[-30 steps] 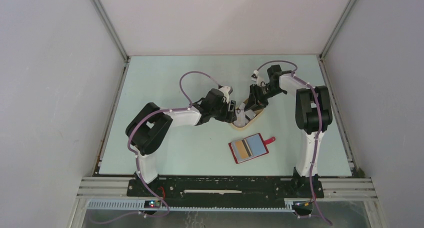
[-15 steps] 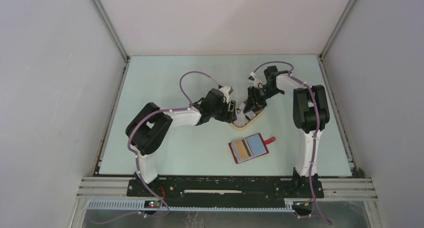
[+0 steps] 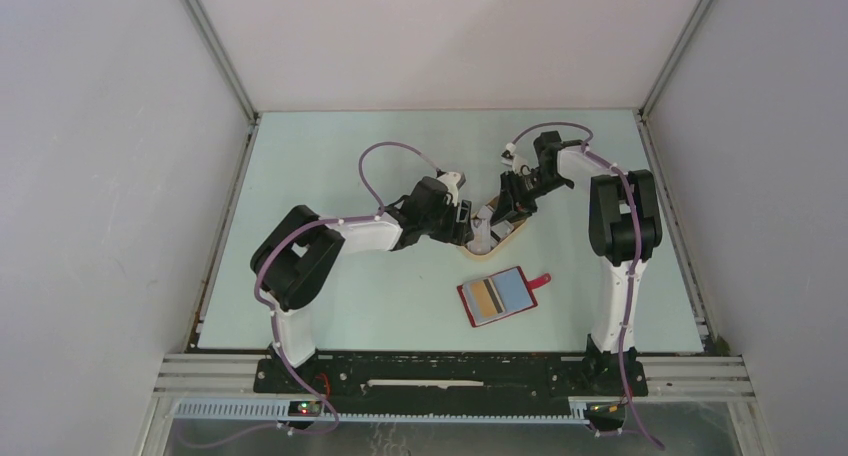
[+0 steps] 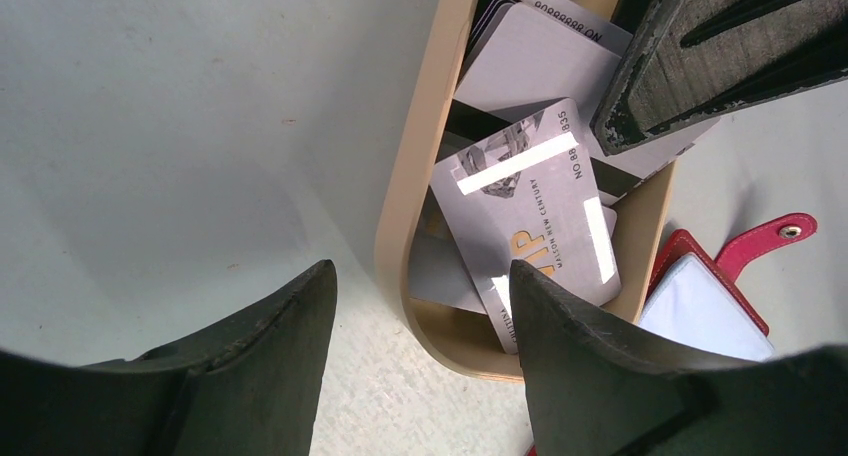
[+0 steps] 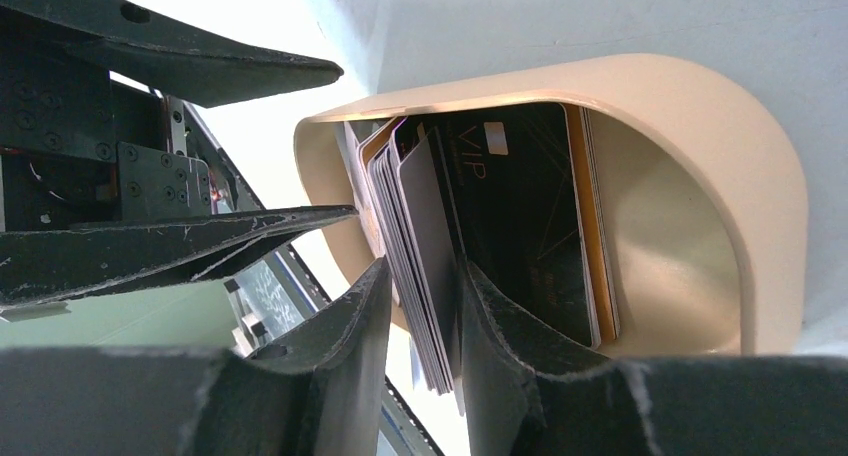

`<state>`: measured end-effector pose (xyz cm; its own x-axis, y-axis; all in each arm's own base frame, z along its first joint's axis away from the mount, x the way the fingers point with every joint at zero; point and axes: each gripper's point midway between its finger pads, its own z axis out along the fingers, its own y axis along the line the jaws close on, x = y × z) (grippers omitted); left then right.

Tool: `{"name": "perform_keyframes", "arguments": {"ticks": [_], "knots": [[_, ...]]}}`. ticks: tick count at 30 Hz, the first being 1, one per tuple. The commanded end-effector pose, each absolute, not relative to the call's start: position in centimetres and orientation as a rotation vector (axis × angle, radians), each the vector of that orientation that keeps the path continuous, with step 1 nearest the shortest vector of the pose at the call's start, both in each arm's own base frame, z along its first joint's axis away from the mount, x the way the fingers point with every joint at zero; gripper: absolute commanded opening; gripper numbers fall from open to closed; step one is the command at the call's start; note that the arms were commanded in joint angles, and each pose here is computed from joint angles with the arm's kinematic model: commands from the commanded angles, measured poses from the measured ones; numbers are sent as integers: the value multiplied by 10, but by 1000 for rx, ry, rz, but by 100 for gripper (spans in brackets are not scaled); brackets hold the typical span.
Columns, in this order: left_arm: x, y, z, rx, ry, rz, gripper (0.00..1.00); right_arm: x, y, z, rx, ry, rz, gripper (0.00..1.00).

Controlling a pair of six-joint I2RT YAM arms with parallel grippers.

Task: Put the credit cards into the card holder
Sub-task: Pick up the credit card from the storage box.

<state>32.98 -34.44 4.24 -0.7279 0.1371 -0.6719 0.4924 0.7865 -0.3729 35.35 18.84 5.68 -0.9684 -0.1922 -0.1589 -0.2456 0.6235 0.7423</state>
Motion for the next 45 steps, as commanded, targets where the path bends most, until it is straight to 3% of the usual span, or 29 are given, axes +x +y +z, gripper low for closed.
{"name": "perform_keyframes", "arguments": {"ticks": [1, 45], "knots": [[337, -351, 76, 451, 2251, -764, 69, 361, 191, 72, -406, 2720, 1312, 38], [325, -339, 77, 445, 2252, -761, 69, 369, 165, 84, -302, 2672, 1378, 37]]}}
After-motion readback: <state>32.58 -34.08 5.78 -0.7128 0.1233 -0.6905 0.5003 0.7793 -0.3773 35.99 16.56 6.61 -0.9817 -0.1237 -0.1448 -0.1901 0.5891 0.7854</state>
